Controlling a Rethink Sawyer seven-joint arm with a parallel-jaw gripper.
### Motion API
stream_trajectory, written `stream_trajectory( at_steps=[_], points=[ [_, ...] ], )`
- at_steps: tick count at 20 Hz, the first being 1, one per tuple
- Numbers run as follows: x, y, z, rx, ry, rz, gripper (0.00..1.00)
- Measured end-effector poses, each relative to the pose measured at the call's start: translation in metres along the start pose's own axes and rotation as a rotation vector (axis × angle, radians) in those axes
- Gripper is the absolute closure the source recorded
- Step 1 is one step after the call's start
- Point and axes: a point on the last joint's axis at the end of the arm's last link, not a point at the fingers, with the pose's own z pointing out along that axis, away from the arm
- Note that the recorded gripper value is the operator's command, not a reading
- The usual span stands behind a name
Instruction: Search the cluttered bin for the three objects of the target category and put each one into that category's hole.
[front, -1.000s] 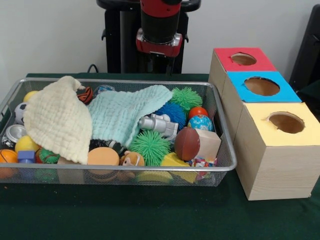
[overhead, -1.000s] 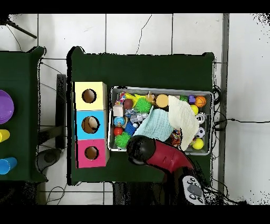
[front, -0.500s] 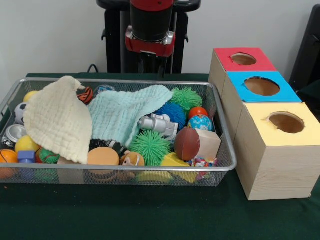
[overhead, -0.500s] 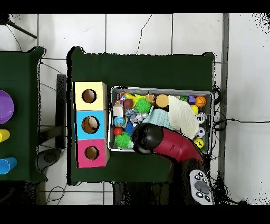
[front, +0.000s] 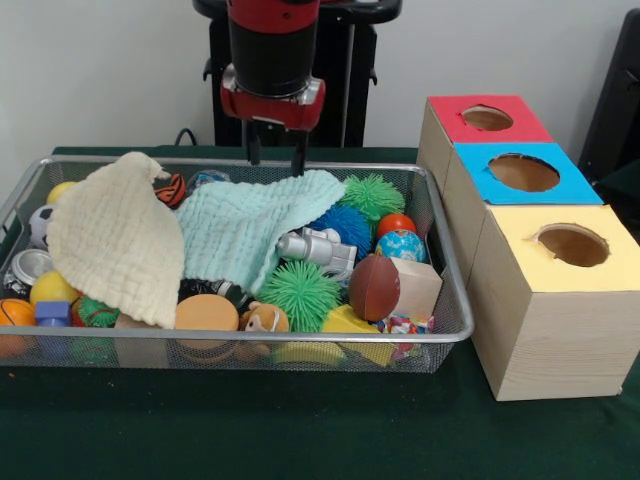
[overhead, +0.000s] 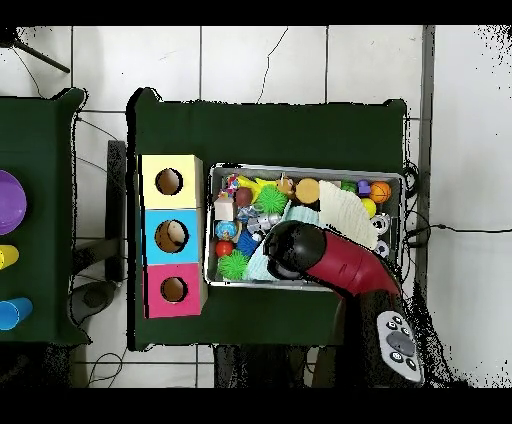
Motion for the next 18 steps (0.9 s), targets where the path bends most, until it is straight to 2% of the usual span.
stream_trajectory(
  at_steps=[7, 14, 18],
  points=[
    [-0.003, -0.018, 0.029, 0.003, -0.01, 0.029, 0.0],
    [-0.002, -0.018, 0.045, 0.01, -0.023, 0.028, 0.0],
    [0.001, -0.01, 0.051, 0.016, -0.035, 0.013, 0.0]
  ],
)
